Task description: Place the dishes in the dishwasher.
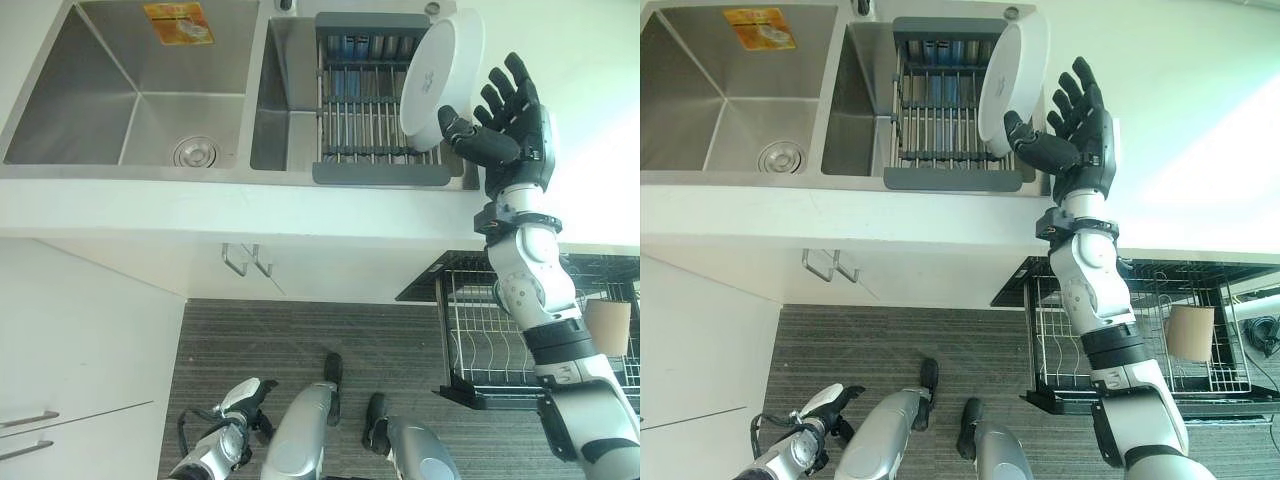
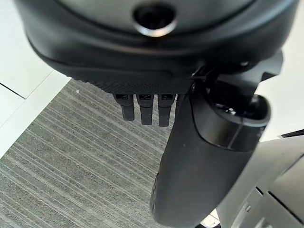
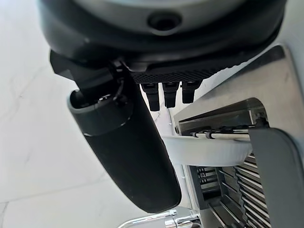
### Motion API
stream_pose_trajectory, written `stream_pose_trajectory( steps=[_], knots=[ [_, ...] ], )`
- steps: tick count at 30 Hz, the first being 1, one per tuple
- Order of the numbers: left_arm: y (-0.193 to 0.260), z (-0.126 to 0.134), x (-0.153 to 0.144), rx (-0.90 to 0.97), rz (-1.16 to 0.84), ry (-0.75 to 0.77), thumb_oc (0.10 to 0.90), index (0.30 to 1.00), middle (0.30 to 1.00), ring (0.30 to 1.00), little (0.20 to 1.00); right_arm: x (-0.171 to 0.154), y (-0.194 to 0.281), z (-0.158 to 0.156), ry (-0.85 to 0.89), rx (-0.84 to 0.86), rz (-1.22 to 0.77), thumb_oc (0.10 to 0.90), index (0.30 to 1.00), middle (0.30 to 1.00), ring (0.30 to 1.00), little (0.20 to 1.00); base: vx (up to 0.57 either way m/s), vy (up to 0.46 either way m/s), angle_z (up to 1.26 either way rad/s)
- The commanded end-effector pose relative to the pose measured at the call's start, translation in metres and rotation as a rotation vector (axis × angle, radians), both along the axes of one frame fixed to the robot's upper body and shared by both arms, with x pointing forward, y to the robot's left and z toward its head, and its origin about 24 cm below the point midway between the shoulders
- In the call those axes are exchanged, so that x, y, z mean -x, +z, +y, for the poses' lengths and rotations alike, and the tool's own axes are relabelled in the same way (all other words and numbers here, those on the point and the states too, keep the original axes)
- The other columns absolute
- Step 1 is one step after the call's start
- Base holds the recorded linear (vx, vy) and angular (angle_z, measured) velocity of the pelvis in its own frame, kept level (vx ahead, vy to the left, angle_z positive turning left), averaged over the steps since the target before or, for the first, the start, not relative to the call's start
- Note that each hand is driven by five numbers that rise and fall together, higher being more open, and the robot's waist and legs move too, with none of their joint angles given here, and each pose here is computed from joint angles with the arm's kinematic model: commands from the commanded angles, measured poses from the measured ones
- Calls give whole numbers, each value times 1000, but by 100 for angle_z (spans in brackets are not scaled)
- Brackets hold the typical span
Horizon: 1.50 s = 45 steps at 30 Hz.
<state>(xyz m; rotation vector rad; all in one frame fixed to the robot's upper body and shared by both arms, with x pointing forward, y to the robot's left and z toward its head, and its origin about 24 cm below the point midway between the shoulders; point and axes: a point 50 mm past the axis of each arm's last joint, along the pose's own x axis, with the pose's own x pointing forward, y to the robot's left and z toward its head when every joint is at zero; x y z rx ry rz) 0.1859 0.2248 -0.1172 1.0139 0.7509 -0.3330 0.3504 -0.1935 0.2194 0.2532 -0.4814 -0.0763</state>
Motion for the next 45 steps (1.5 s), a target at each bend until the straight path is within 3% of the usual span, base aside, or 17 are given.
stream_pose_trajectory(
  steps=[1,24,25,26,37,45],
  knots=[
    [-5,13,18,-18,40,44,800,900,900,900,900,19,77,-2,3,39,-317,800,900,900,900,900,0,0,0],
    [-2,17,14,-60,14,-2,800,900,900,900,900,9,86,-8,-52,36,-270,800,900,900,900,900,-1,0,2],
    [-1,17,14,-59,14,-1,800,900,900,900,900,7,85,-9,-55,32,-258,626,639,639,639,639,0,0,0],
    [-1,17,13,-57,15,0,800,900,900,900,900,6,85,-11,-59,29,-253,400,300,300,300,300,0,0,0],
    [2,15,7,-36,-10,2,800,900,900,900,900,-7,90,-13,-71,45,-201,400,300,300,300,300,-5,0,2],
    [-1,14,13,-38,-11,-3,800,900,900,900,900,-1,96,-16,-161,80,-299,400,300,300,300,300,-13,0,3]
  ],
)
